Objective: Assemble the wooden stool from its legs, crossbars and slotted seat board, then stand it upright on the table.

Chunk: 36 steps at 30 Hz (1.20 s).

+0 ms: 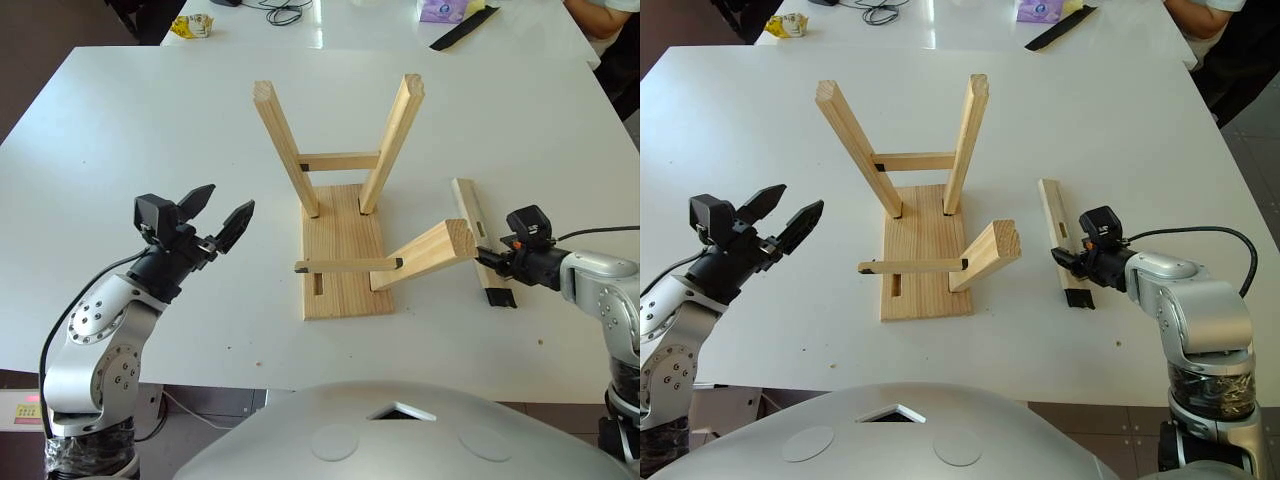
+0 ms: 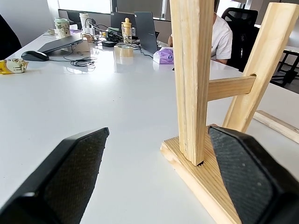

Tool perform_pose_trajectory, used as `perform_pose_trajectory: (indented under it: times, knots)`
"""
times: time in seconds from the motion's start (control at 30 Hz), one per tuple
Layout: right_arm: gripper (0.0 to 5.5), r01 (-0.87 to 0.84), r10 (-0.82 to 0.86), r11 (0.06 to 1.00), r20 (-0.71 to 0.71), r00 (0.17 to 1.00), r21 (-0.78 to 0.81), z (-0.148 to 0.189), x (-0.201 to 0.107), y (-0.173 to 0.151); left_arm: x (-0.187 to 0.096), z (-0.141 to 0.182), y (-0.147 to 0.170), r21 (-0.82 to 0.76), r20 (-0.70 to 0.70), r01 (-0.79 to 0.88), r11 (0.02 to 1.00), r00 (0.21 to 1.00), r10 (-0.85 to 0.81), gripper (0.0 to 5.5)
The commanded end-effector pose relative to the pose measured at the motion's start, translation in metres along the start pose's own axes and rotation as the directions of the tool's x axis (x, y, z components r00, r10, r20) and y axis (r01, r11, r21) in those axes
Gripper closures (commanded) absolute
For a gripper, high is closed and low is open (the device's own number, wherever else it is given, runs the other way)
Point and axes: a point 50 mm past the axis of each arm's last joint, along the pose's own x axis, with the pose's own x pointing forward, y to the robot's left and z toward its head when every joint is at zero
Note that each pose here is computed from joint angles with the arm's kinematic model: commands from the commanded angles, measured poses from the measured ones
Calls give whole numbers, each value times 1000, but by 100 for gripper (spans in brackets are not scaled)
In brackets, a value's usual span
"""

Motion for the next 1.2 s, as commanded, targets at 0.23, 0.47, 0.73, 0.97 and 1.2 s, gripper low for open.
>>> perform_pose_trajectory:
  times: [0.23, 0.47, 0.73, 0.97, 1.2]
  knots:
    - [213, 10, -14, 999, -94, 995, -43, -22, 8, -13, 7, 6, 6, 37, 3, -24, 999, 1000, 24, 156]
    - [213, -2, -6, 996, -95, 995, -84, -17, 2, -18, 3, 12, 11, 38, 13, -84, 996, 996, 83, 156]
    - [213, -35, 23, 992, -101, 995, -119, -14, -3, -17, 0, 9, 6, 23, 15, -79, 997, 997, 78, 156]
    - [291, -78, 71, 991, -67, 995, -108, -21, 7, 0, 8, 16, 13, 46, 31, -66, 997, 997, 65, 156]
    - [345, -29, 28, 994, -8, 1000, -106, -23, 16, 5, 14, 37, 30, 45, 77, -46, 998, 996, 42, 156]
